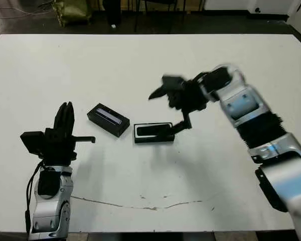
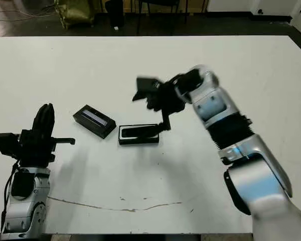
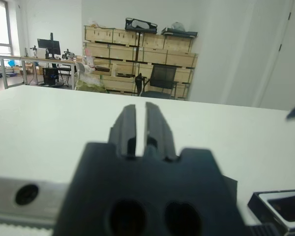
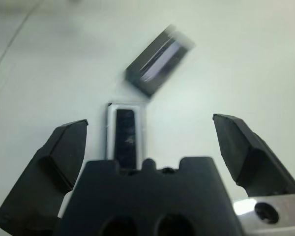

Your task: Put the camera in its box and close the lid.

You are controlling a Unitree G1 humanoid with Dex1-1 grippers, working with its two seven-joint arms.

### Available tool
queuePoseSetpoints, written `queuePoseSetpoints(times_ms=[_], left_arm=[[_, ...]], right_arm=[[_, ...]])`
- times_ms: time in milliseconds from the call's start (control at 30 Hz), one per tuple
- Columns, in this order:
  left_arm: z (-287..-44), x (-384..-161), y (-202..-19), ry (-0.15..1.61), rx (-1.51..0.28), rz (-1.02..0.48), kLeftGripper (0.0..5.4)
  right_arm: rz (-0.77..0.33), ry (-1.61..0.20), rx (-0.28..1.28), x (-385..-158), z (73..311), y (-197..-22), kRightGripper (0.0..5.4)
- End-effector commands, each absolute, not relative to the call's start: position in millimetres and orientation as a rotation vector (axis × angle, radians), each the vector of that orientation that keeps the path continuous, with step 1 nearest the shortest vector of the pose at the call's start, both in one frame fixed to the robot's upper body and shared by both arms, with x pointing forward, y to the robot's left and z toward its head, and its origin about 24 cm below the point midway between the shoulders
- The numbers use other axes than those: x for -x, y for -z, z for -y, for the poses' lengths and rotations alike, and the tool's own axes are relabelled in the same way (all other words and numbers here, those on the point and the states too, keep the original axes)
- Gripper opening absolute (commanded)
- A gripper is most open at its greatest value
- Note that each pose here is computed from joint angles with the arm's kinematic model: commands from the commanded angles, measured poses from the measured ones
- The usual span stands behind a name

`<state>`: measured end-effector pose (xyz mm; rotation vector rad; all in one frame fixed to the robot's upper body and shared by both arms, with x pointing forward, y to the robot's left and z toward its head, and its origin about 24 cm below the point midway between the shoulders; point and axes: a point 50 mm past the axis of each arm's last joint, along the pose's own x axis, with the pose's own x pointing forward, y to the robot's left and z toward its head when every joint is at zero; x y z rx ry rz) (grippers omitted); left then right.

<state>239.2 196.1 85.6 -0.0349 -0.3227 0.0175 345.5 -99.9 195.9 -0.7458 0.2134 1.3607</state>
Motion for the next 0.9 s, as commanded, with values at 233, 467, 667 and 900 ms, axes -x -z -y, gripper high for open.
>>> queuePoseSetpoints(times_ms=[233,467,667,900], left_arm=[[-195,-238,-78.4,-0.019,0.039,0.279,0.0],[-195,-238,-78.2,-0.019,0.039,0.274,0.0],[-195,-238,-78.2,-0.017,0.049,0.275,0.0],[-195,-238,-77.6,-0.013,0.046,0.275,0.0]], right_arm=[[0.096,-0.923,0.685,-313,117,-175.6,4.09],[0.204,-0.795,0.677,-298,113,-150.7,2.49],[0.258,-0.766,0.625,-288,107,-132.5,1.11],[0.204,-0.727,0.641,-280,96,-108.4,0.01]])
